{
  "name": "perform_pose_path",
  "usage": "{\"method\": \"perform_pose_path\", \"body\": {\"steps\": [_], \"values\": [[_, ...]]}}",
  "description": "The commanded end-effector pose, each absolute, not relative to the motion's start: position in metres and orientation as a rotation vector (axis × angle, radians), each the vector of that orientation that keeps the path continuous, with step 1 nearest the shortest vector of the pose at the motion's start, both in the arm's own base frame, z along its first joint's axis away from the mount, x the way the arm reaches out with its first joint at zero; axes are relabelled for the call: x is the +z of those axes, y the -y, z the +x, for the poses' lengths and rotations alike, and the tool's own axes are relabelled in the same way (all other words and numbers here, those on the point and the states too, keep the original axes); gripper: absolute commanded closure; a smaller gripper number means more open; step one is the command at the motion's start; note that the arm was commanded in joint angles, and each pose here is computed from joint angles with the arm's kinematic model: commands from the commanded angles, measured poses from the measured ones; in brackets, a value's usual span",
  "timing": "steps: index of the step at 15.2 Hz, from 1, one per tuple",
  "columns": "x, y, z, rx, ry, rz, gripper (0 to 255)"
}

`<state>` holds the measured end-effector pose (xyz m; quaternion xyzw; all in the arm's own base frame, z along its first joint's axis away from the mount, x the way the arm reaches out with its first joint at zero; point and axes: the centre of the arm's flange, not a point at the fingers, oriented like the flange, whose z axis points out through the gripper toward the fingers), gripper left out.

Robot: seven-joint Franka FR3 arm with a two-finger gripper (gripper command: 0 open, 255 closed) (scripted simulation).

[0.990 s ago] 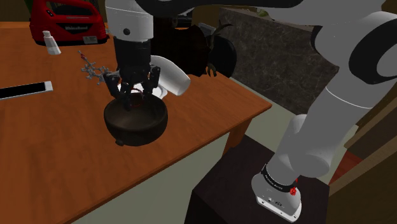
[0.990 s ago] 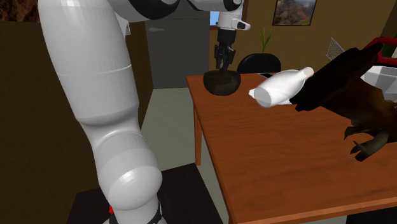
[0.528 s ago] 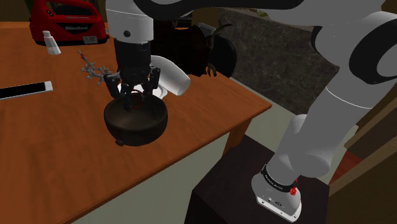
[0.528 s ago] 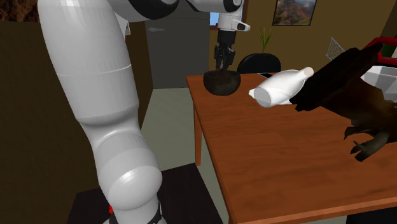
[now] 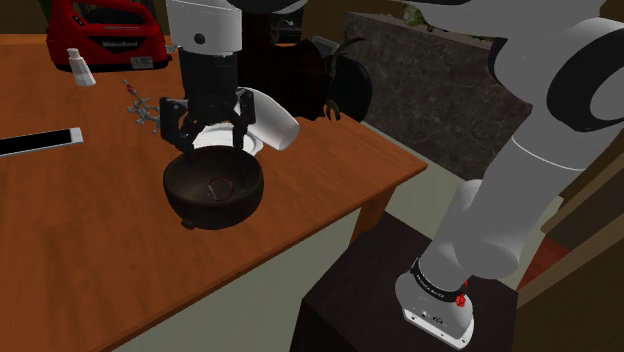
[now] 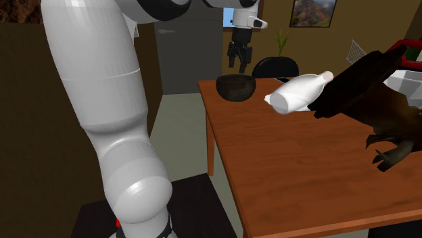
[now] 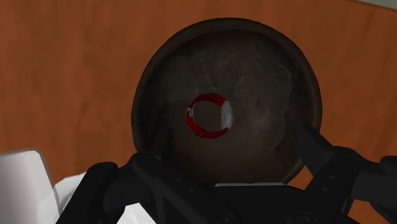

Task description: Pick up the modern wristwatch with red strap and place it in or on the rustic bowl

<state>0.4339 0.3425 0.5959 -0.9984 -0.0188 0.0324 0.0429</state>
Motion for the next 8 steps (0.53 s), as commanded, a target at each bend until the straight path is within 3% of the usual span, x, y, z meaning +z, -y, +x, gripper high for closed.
{"method": "perform_pose_path", "body": {"steps": [1, 8], "values": [[0.62, -0.342, 0.435, 0.1, 0.058, -3.054, 0], [0.63, -0.342, 0.436, 0.1, 0.058, -3.054, 0]]}}
